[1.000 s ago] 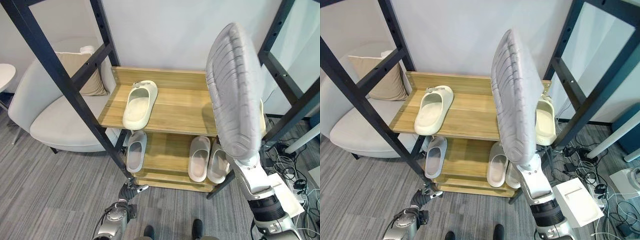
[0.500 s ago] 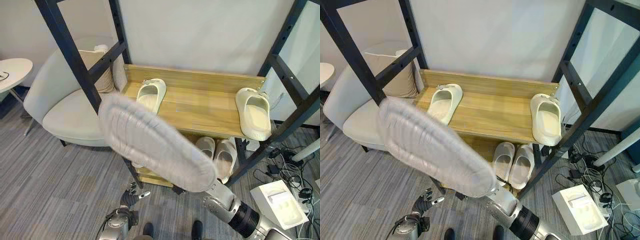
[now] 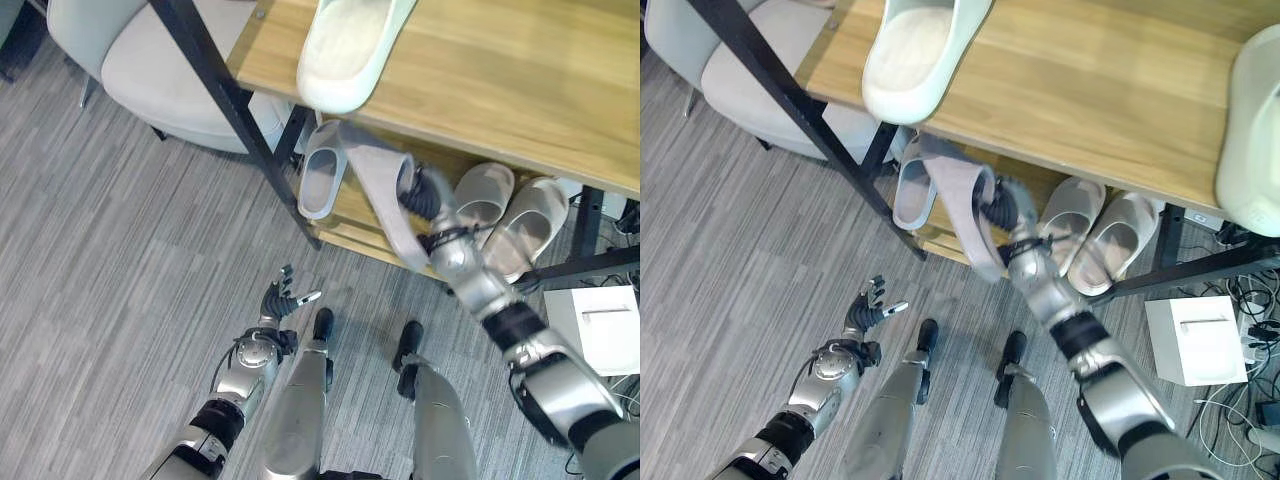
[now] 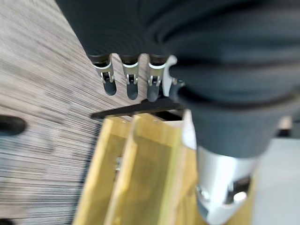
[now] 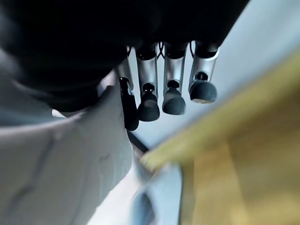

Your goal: Arrange the slippers neatly on the shoe rack.

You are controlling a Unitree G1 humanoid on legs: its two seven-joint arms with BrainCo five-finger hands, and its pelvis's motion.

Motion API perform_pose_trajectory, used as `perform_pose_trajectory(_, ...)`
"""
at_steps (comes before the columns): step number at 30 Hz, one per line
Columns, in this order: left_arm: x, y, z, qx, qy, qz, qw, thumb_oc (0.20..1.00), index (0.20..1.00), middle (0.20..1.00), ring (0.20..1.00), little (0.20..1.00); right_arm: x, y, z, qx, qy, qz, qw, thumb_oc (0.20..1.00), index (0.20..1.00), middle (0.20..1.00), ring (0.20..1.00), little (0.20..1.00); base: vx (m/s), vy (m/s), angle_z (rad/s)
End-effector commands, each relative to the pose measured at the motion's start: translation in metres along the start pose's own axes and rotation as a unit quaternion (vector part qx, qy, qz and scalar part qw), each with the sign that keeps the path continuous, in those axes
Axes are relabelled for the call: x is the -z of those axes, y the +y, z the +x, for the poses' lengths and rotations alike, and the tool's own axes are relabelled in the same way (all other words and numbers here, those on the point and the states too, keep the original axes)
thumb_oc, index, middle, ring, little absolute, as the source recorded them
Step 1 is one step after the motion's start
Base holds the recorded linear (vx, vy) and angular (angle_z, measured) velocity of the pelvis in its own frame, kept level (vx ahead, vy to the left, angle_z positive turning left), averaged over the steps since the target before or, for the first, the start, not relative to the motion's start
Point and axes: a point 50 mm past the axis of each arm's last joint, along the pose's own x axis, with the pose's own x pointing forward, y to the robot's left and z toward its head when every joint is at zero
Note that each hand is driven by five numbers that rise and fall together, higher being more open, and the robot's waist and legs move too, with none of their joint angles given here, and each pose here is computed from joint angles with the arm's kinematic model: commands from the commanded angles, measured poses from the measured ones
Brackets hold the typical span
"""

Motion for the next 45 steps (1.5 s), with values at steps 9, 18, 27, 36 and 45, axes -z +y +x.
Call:
perform_pose_trajectory(9,-0.034,-0.023,0.006,0.066,-0.073,-0.010,0.995,1.000,1.000,1.000,1.000,1.000,0.030,-0.039,0.041,0.067,0.095,-0.106,0.988,0.200,0.200,0.200,0.200,0.200,-0.02,0.045,0.13)
perform_pose_trajectory(18,-0.044,-0.027,0.011,0.066,-0.085,-0.008,0.994,1.000,1.000,1.000,1.000,1.000,0.050,-0.048,0.042,0.067,0.178,-0.104,0.976,0.200,0.200,0.200,0.200,0.200,0.01,0.023,0.05)
perform_pose_trajectory(27,-0.046,-0.031,0.013,0.072,-0.086,-0.002,0.994,1.000,1.000,1.000,1.000,1.000,0.052,-0.065,0.049,0.076,0.196,-0.132,0.969,1.000,1.000,1.000,1.000,1.000,0.00,0.033,-0.04)
perform_pose_trajectory(36,-0.045,-0.035,0.013,0.081,-0.087,0.010,0.993,1.000,1.000,1.000,1.000,1.000,0.046,-0.068,0.054,0.079,0.182,-0.132,0.971,1.000,1.000,1.000,1.000,1.000,0.01,-0.001,-0.03)
perform_pose_trajectory(45,-0.040,-0.027,0.013,0.053,-0.076,0.016,0.996,1.000,1.000,1.000,1.000,1.000,0.030,-0.041,0.047,0.110,0.171,0.021,0.979,1.000,1.000,1.000,1.000,1.000,0.02,0.004,-0.04)
